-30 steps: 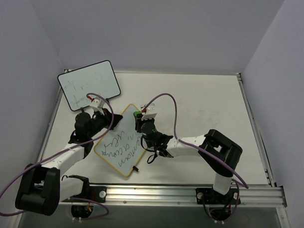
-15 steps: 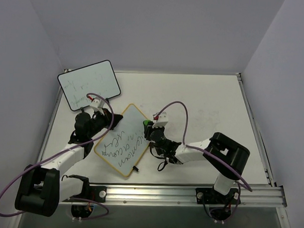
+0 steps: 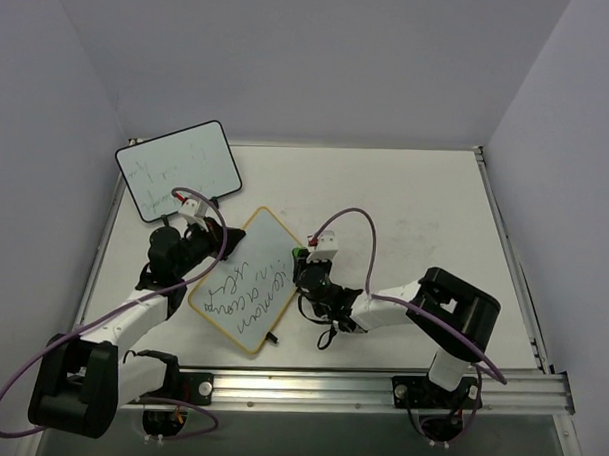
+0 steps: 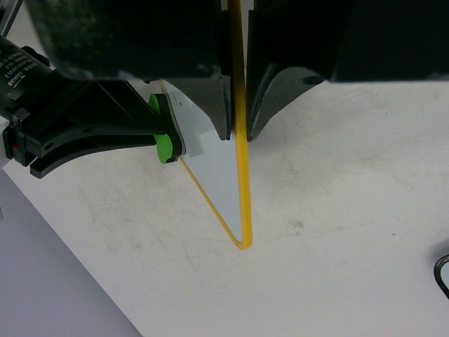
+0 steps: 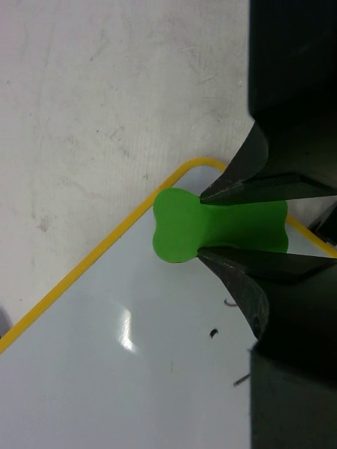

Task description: Erase the whiteboard

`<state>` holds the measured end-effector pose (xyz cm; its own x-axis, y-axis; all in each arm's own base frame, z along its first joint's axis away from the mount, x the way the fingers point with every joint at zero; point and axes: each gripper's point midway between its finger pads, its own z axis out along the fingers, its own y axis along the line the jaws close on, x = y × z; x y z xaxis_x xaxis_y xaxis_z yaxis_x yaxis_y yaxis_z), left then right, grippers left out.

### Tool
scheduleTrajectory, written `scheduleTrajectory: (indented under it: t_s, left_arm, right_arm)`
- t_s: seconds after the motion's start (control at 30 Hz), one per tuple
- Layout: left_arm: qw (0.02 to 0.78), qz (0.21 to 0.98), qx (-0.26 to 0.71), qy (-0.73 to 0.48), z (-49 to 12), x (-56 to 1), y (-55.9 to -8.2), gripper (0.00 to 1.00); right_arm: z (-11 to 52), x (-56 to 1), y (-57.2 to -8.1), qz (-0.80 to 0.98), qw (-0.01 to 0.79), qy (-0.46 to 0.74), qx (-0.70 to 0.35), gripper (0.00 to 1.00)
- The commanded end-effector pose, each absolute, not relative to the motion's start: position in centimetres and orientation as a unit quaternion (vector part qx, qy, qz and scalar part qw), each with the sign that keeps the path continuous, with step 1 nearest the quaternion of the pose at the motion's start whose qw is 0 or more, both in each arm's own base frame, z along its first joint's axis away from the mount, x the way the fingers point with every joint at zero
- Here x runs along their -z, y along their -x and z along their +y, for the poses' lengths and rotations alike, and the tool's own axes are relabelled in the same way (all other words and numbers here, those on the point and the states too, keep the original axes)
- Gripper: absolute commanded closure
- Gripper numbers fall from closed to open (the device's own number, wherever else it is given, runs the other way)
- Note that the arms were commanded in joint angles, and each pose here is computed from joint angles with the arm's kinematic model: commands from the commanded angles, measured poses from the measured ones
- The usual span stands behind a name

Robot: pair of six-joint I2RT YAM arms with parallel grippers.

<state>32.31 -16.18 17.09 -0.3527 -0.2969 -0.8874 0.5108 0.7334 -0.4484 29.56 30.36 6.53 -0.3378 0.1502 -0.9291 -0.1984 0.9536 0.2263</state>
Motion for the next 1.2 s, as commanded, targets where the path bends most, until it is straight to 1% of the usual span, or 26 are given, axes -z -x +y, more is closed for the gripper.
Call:
scheduleTrajectory:
  t_s: [0.0, 0.17, 0.27, 0.37, 0.53, 0.8, 0.9, 1.0, 1.17]
  left_arm:
    - [0.608, 0.694, 0.368, -0.113, -16.8, -20.4, -32.1, 0.98]
    - [0.609, 0.693, 0.369, -0.113, -16.8, -20.5, -32.1, 0.98]
    - [0.608, 0.694, 0.369, -0.112, -16.8, -20.4, -32.1, 0.98]
    - [0.609, 0.693, 0.369, -0.113, -16.8, -20.4, -32.1, 0.98]
    - [0.611, 0.691, 0.369, -0.113, -16.8, -20.6, -32.0, 0.98]
    - [0.610, 0.691, 0.372, -0.114, -17.0, -20.6, -32.0, 0.98]
    - [0.610, 0.691, 0.371, -0.112, -16.9, -20.6, -32.0, 0.98]
    - [0.613, 0.690, 0.370, -0.111, -16.8, -20.7, -32.0, 0.98]
    - [0.617, 0.689, 0.366, -0.103, -16.6, -20.7, -32.0, 0.98]
  right_arm:
    - [35.0, -8.1, -28.4, 0.797, 0.570, 0.058, -0.190, 1.00]
    - [39.1, -8.7, -27.3, 0.787, 0.567, 0.095, -0.223, 1.00]
    - [41.7, -8.9, -25.4, 0.781, 0.562, 0.126, -0.241, 1.00]
    - [42.9, -8.6, -24.1, 0.779, 0.561, 0.148, -0.239, 1.00]
    - [41.5, -7.5, -24.7, 0.786, 0.562, 0.135, -0.220, 1.00]
    - [35.9, -5.2, -26.5, 0.795, 0.577, 0.089, -0.168, 1.00]
    - [35.0, -4.9, -26.8, 0.794, 0.581, 0.080, -0.160, 1.00]
    - [35.1, -5.0, -26.8, 0.791, 0.583, 0.083, -0.168, 1.00]
    - [37.3, -5.7, -26.0, 0.780, 0.585, 0.104, -0.196, 1.00]
